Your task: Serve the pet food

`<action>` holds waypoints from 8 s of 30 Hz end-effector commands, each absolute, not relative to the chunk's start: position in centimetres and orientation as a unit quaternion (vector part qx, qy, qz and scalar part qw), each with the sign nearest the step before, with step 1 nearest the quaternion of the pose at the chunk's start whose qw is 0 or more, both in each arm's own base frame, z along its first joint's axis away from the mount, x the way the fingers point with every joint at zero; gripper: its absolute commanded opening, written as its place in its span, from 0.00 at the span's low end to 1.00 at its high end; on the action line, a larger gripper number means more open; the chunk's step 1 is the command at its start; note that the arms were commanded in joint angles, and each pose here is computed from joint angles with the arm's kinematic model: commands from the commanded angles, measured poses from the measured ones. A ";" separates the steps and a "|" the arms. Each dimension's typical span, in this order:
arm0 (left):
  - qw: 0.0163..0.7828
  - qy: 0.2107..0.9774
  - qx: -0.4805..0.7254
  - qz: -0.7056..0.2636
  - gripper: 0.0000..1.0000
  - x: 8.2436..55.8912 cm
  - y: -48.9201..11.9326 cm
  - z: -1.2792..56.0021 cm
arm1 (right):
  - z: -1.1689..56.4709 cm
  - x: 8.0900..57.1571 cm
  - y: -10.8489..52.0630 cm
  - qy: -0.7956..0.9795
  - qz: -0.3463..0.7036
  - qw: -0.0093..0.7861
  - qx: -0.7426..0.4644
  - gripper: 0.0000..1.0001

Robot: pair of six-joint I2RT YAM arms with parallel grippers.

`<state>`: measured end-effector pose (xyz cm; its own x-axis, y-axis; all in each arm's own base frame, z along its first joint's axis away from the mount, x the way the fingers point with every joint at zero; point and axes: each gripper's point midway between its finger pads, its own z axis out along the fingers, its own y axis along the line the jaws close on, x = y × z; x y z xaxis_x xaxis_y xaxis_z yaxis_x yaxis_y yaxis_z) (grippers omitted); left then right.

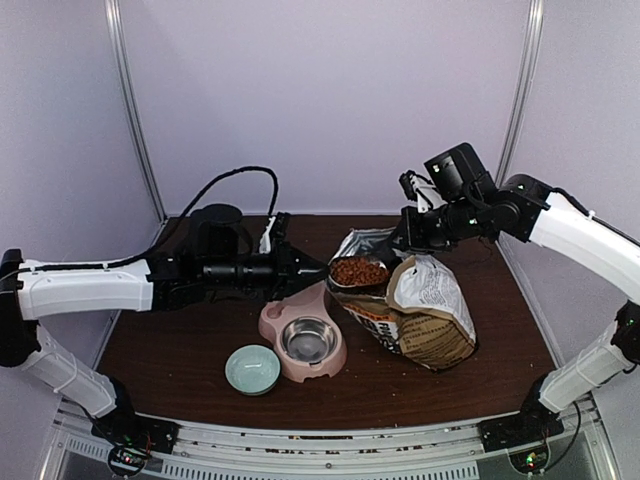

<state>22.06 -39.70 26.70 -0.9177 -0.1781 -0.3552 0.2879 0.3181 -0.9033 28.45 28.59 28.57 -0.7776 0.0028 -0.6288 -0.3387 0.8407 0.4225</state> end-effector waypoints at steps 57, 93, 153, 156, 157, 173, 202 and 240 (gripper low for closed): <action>0.247 0.756 -0.124 -0.593 0.00 18.9 -24.5 21.6 | 40.0 29.0 26.8 0.804 0.388 0.447 -0.053 0.00; 0.202 0.829 -0.082 -0.514 0.00 19.6 -26.8 17.8 | 39.5 29.0 26.7 0.809 0.380 0.445 -0.054 0.00; 0.212 0.924 0.066 -0.313 0.00 21.2 -25.9 19.7 | 38.5 29.0 26.7 0.815 0.372 0.440 -0.064 0.00; 0.229 0.917 0.078 -0.318 0.00 21.4 -26.0 21.0 | 38.4 28.9 26.7 0.816 0.369 0.440 -0.068 0.00; 0.236 0.914 0.082 -0.318 0.00 21.5 -25.9 21.5 | 38.4 28.9 26.6 0.817 0.367 0.439 -0.069 0.00; 0.310 0.811 0.244 -0.432 0.00 18.1 -29.0 34.0 | 35.4 26.8 28.4 0.836 0.341 0.412 -0.126 0.00; 0.295 0.910 0.201 -0.209 0.00 24.0 -38.9 21.4 | 31.7 22.7 33.6 0.846 0.336 0.382 -0.161 0.00; 0.182 0.772 0.226 -0.566 0.00 17.1 -49.0 25.5 | 33.3 23.4 29.1 0.831 0.398 0.375 -0.098 0.00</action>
<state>18.47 -49.24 21.41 -0.7989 0.2168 -0.5611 0.5982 0.3842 -0.7033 23.15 29.00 27.13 -0.7759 0.0024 -0.6308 -0.4009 0.7701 0.4961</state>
